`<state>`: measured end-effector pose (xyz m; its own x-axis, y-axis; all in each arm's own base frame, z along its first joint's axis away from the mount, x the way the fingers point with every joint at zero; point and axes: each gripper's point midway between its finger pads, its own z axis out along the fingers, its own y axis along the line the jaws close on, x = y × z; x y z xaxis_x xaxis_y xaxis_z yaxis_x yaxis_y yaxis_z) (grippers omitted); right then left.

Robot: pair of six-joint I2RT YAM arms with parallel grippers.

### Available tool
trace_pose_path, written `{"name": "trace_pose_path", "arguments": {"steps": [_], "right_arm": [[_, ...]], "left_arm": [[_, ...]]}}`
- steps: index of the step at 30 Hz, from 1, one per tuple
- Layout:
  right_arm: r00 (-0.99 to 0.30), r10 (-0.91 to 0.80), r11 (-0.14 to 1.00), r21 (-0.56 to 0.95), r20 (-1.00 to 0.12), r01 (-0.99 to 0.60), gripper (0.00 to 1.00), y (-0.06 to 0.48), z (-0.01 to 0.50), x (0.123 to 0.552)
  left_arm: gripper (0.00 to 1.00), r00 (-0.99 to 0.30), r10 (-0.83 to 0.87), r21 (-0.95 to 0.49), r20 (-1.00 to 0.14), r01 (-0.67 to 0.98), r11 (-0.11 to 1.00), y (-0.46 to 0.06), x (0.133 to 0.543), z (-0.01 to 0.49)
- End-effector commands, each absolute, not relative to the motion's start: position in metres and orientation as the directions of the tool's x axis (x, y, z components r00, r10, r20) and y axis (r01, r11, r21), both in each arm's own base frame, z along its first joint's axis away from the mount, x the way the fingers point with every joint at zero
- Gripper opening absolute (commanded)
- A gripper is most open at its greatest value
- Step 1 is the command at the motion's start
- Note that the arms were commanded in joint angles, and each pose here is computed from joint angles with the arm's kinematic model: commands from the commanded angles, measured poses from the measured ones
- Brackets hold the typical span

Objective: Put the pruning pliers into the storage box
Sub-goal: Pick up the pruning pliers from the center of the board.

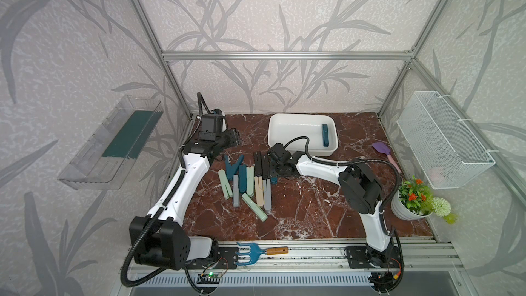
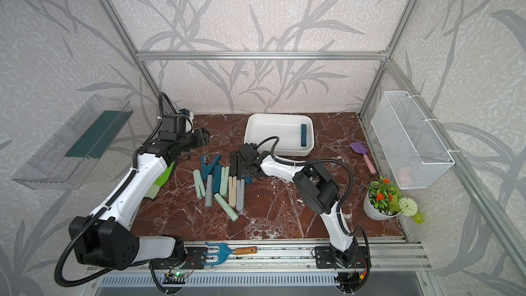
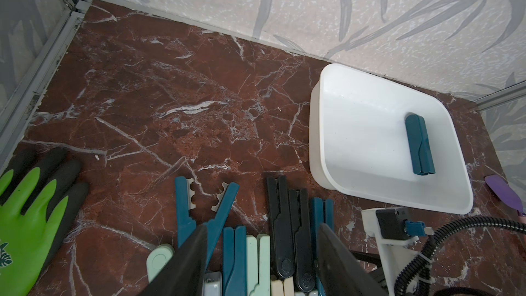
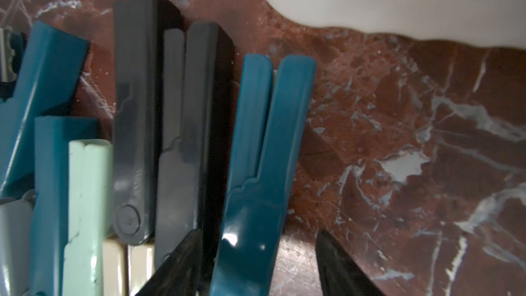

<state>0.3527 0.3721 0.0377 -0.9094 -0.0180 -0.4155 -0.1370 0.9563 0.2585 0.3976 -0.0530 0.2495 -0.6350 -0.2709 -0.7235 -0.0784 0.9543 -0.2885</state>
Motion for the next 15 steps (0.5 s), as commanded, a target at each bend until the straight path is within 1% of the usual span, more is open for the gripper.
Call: {"name": "trace_pose_path", "arguments": {"steps": [1, 3, 7, 12, 15], "right_arm": [[-0.909, -0.023, 0.970, 0.211, -0.416, -0.122, 0.59, 0.368, 0.031, 0.354], [-0.910, -0.028, 0.972, 0.200, -0.414, -0.121, 0.57, 0.367, 0.026, 0.354], [-0.901, -0.042, 0.978, 0.167, -0.431, -0.126, 0.47, 0.363, 0.026, 0.358], [-0.886, -0.097, 0.989, 0.054, -0.454, -0.136, 0.36, 0.343, 0.030, 0.361], [-0.875, -0.161, 0.984, -0.003, -0.456, -0.179, 0.31, 0.333, 0.032, 0.362]], "left_arm": [[0.62, -0.611, -0.283, -0.294, -0.739, -0.085, 0.952, -0.049, 0.395, 0.257], [0.62, -0.613, -0.283, -0.296, -0.738, -0.084, 0.952, -0.049, 0.395, 0.256], [0.62, -0.613, -0.283, -0.296, -0.738, -0.083, 0.952, -0.049, 0.395, 0.256], [0.62, -0.615, -0.286, -0.303, -0.734, -0.080, 0.950, -0.050, 0.396, 0.255], [0.62, -0.619, -0.290, -0.311, -0.730, -0.077, 0.947, -0.052, 0.397, 0.251]]}}
